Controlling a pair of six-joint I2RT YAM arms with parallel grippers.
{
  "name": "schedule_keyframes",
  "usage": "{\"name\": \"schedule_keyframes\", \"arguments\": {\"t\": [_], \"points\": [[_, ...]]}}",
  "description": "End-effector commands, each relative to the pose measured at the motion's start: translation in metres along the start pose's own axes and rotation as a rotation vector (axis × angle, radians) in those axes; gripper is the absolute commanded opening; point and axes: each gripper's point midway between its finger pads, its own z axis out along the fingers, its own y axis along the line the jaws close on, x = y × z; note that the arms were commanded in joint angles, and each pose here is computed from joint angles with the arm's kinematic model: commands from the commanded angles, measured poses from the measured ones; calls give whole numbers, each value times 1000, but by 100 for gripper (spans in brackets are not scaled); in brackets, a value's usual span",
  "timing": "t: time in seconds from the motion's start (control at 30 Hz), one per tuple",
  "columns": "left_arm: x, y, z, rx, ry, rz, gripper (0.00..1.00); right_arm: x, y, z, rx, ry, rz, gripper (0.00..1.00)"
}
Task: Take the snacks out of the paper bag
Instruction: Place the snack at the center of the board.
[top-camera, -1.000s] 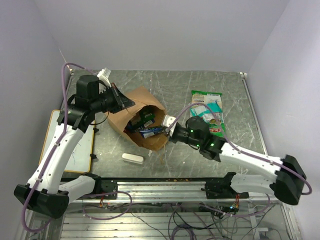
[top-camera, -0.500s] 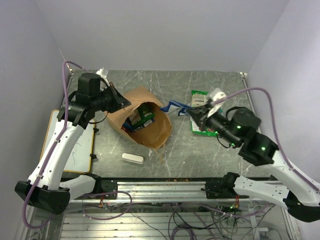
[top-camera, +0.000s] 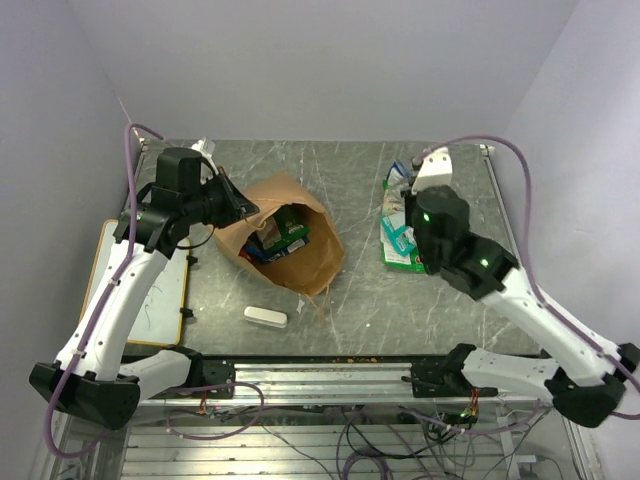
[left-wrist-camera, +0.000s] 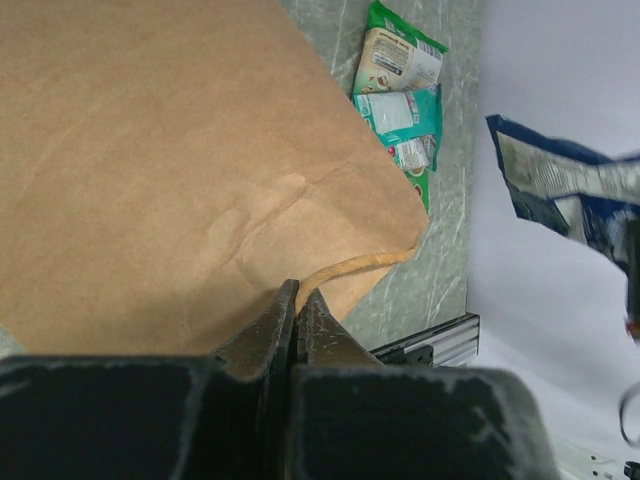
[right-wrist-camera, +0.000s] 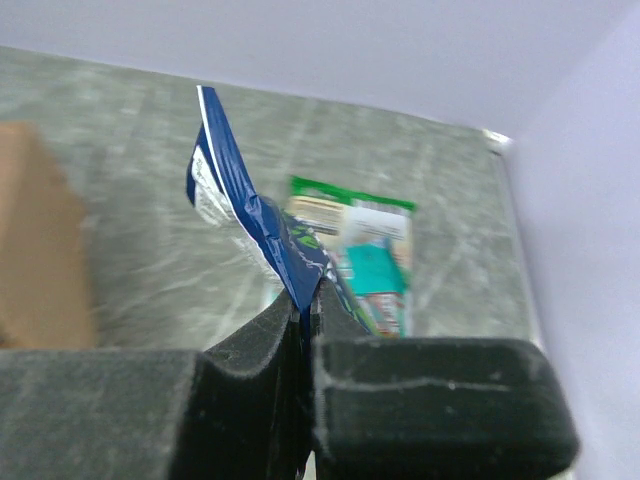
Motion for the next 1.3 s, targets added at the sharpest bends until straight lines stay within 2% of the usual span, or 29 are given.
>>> {"name": "schedule_keyframes", "arguments": {"t": [0.0,0.13,0.27,0.5,0.6,0.83,1.0,1.27], "points": [[-5,-6,-13,13,-27,16,7,24,-46,54,249,76,-49,0],[-1,-11,-11,50,-1,19,7,47,-72,96,380,155,-139,0],[2,-20,-9,101,26,53,7,65,-88,129,425,185,-201,0],[0,-29,-10,143,50,111,7,133,-69,183,410,308,-335,0],[3,-29,-8,154,64,122,7,170,-52,195,374,425,-324,0],[2,-30,-4,158,69,126,7,252,-17,193,275,647,-236,0],[3,-29,-3,156,75,116,7,267,1,197,231,707,-157,0],[2,-30,-3,161,59,91,7,267,12,213,243,703,-84,0]]}}
